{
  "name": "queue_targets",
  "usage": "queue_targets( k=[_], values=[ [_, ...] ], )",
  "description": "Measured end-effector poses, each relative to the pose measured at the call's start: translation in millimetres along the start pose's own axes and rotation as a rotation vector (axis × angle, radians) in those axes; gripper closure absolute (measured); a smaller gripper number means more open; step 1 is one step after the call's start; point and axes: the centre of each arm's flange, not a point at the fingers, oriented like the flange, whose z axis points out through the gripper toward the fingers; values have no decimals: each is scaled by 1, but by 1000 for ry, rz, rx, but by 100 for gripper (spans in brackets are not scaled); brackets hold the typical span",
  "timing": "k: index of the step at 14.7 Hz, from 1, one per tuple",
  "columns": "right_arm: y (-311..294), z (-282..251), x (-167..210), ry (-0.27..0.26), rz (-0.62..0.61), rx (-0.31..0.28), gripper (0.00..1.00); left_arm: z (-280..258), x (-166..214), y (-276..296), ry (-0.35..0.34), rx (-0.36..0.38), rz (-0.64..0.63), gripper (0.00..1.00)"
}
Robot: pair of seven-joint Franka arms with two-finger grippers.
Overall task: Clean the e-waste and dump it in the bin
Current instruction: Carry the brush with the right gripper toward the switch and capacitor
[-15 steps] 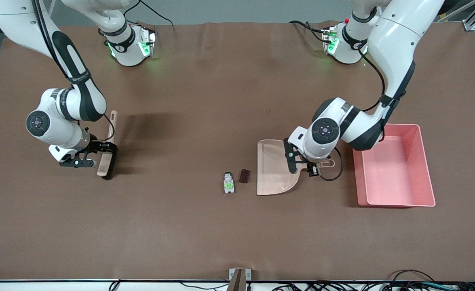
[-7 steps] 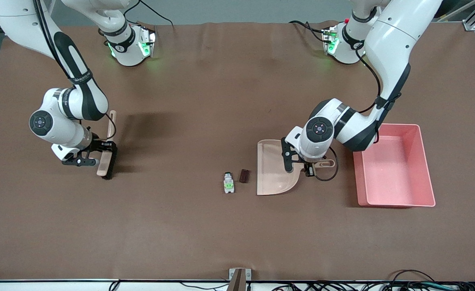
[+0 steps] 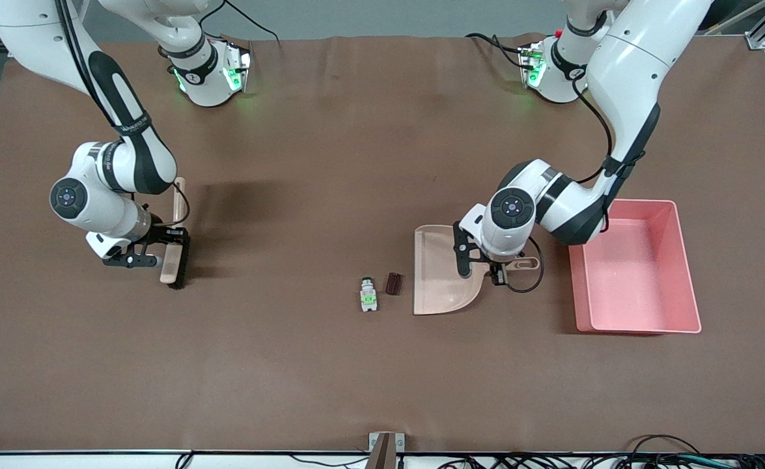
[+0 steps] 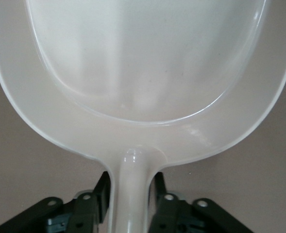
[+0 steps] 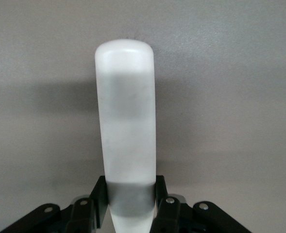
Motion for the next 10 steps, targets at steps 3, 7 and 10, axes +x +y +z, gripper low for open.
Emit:
queue_targets(
  k=[3,7,10],
  values=[
    [-5,-2,2,-1,-1,2,57,-1,7,3,2,3,15,65],
    [-43,-26,15,-41,33,2,57,0,9,5,1,3,21,67],
    [-81,-39,20,-30,26,-3,57,0,9,5,1,3,24,67]
  ],
)
